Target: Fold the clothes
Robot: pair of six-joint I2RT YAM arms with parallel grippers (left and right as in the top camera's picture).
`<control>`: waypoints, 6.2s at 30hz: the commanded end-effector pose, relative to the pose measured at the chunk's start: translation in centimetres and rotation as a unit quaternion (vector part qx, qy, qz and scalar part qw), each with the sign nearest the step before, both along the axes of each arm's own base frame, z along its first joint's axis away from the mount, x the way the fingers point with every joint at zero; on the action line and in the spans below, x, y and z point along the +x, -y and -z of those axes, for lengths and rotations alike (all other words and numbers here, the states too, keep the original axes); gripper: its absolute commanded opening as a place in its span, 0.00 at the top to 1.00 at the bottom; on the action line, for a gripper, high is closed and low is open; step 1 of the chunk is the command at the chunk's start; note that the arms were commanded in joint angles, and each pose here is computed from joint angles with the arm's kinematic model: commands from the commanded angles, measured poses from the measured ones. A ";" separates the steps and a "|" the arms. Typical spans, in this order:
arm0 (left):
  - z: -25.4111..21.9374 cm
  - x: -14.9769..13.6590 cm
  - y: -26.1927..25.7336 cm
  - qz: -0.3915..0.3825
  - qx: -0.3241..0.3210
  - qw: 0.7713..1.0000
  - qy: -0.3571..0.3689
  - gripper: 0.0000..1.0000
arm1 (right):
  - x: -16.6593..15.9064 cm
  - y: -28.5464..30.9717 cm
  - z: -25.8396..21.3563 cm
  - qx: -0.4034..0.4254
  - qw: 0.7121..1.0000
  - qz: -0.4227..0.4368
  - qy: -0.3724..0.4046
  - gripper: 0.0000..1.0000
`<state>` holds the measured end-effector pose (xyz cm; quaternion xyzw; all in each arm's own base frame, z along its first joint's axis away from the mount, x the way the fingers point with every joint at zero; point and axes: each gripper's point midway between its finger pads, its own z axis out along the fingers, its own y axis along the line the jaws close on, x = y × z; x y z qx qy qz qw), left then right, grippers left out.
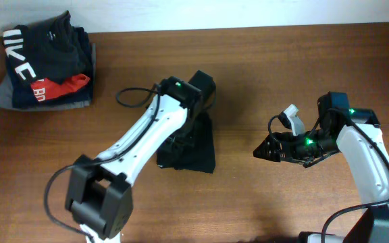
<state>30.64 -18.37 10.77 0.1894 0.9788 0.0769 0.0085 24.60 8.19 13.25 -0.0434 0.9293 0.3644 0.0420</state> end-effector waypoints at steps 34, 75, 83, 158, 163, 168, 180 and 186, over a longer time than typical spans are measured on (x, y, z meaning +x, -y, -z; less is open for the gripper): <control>-5.5 -0.2 8.1 0.055 -0.110 0.992 0.019 0.51 | 0.1 0.1 -0.1 -0.002 1.000 0.000 0.010 0.01; -10.9 6.5 -16.2 -0.286 -0.056 0.955 0.057 0.01 | 4.8 -20.1 3.4 0.110 0.989 -0.089 0.034 0.96; -10.9 6.5 -16.4 -0.286 -0.050 0.955 0.058 0.01 | 4.0 -20.1 11.0 0.112 0.987 -0.087 -0.069 0.96; -1.7 5.0 -20.3 -0.359 -0.022 0.933 -0.008 0.01 | 13.5 -27.5 3.1 0.164 0.980 -0.051 0.101 0.96; -1.7 5.0 -20.3 -0.359 -0.022 0.933 -0.008 0.01 | 13.9 -27.3 8.2 0.136 0.988 -0.032 0.064 0.96; -1.7 5.0 -20.3 -0.359 -0.022 0.933 -0.008 0.01 | 13.6 -26.6 12.3 0.113 0.993 -0.023 0.031 0.96; -1.2 4.6 -20.3 -0.359 -0.019 0.933 -0.015 0.01 | 15.2 -26.1 0.2 0.200 0.969 -0.064 0.132 0.96; -0.6 4.3 -20.3 -0.359 -0.017 0.933 -0.021 0.01 | 11.8 -25.3 -6.8 0.209 0.961 -0.094 0.157 0.96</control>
